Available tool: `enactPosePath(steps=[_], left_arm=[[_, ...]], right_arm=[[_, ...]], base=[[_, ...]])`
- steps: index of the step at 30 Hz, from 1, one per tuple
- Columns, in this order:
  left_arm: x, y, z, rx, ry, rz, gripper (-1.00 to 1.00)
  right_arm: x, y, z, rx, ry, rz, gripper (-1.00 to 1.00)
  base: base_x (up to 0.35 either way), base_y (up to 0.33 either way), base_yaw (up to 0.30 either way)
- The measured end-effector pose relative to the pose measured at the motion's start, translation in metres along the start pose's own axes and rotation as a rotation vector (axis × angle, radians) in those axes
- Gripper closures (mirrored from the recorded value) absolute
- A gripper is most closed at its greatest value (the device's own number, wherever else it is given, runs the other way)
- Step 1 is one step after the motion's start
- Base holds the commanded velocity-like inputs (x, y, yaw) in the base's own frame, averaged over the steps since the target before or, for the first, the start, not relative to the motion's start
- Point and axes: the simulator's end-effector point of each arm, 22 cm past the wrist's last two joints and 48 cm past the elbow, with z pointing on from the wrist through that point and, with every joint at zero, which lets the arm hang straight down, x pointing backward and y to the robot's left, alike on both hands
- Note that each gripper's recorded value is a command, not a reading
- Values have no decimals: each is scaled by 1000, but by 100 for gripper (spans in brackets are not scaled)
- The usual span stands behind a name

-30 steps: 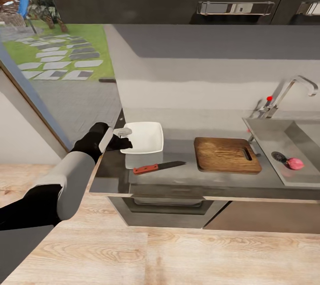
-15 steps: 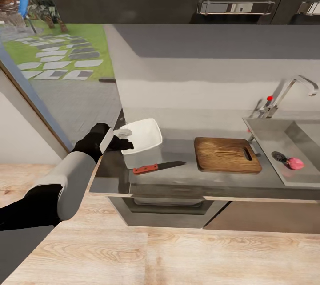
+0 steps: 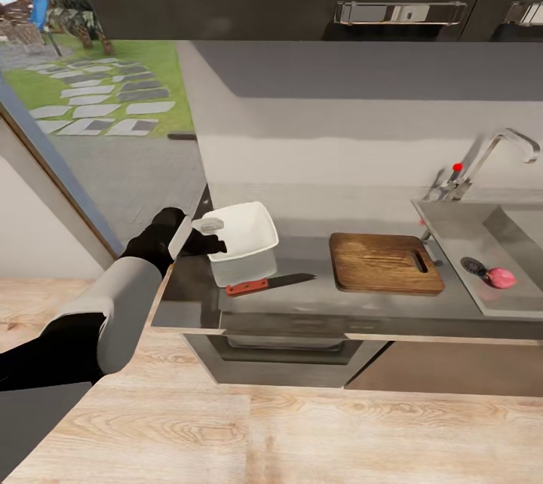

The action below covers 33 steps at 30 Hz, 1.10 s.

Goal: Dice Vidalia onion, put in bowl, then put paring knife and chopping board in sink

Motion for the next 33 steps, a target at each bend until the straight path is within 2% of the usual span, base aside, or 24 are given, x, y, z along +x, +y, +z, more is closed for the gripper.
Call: enactPosePath(steps=[4,10,19,33], left_arm=[[-31,-1,-26,0,-72,5,-100],[-61,-3,-50,2,-157,6,-100],[-67,-2,-55,-2,-176,13,-100],[-67,-3,-54,-6,-177,18,-100]], right_arm=[[0,1,0,-1,0,1,-100],[0,1,0,-1,1,1,-100],[1,2,0,-1,2,2,-100],[1,2,-1,-2,4,1,-100]], base=[[0,0,0],[0,0,0],[-51,0,0],[-307,0,0]])
